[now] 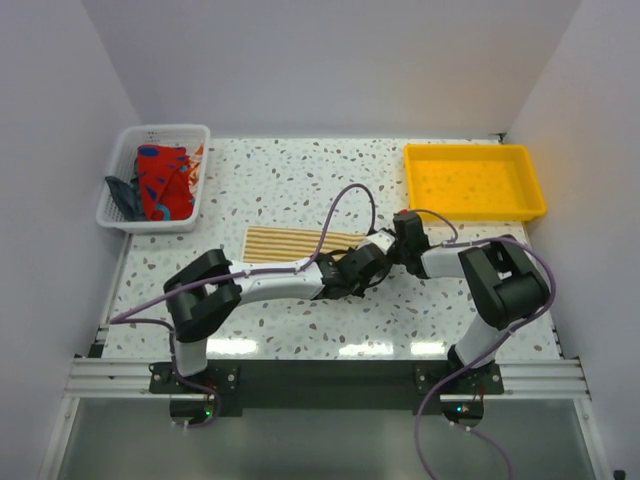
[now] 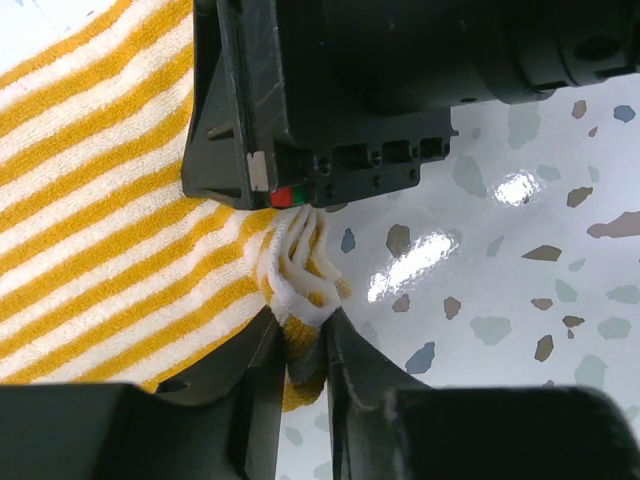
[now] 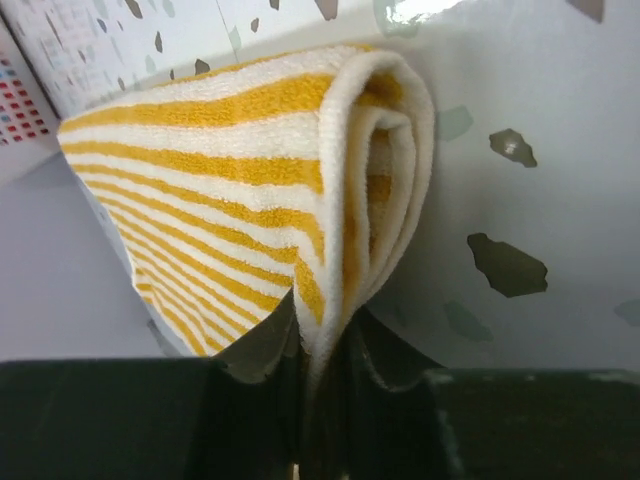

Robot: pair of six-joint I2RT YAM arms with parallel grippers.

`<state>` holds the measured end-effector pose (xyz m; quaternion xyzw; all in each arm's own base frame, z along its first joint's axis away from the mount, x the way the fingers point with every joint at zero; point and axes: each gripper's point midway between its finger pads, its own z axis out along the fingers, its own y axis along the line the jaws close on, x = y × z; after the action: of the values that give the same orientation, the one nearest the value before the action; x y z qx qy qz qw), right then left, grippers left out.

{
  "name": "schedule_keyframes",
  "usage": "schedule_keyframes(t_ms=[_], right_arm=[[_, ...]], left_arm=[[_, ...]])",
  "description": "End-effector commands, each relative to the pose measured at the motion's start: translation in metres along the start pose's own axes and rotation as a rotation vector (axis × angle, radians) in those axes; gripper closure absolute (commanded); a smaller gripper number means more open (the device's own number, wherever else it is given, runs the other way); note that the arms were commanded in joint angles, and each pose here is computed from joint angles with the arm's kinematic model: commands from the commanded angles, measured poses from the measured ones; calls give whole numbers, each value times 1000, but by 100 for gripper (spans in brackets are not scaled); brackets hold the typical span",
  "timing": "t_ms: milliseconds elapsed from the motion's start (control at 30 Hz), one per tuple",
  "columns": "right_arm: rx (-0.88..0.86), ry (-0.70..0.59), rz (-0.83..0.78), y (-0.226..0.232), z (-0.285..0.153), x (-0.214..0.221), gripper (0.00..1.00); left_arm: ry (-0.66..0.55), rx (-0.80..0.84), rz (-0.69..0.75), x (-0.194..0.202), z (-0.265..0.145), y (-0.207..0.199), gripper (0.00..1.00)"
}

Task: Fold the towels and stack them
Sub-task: Neatly place the folded towel into the bin

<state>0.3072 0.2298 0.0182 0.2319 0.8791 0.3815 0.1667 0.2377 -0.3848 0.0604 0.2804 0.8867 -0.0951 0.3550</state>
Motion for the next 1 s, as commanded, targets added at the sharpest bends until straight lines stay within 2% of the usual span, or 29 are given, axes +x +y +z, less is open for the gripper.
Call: schedule_keyframes(t_ms=[0,33,67,100,133,233,400,533,667,800,967], right_arm=[[173,47,-64,-38,0,10,83],[181,46,-95,-39,-1,7,96],[194,37,-115,-38,-3,4,100],[209,41,-153,-36,-6,0,100],[220,36,-171,-36,-8,-4,100],[271,24,-237,-36,-19,-17,100],[332,-3,-354,-31,-38,-54,100],[405,-56,-448,-21,-54,-94,100],[462,-118,-548,10,-66,-136,100],[504,-139,-641,28,-75,-173,100],[568,-216,-681,47,-96,-227,100]], left_arm=[[-49,42,-71,-24,-1,-15,73],[-46,31,-81,-24,-1,-11,63],[-47,30,-85,-23,-4,-8,58],[-53,24,-96,-24,-5,-4,53],[-59,19,-118,-26,-7,2,40],[-78,7,-163,-27,-19,23,20],[-147,-8,-246,-43,-54,61,0],[-205,-80,-289,-48,-89,117,0],[-260,-173,-325,-47,-121,176,0],[-310,-338,-372,-34,-155,241,0],[-340,-460,-402,-16,-185,274,0]])
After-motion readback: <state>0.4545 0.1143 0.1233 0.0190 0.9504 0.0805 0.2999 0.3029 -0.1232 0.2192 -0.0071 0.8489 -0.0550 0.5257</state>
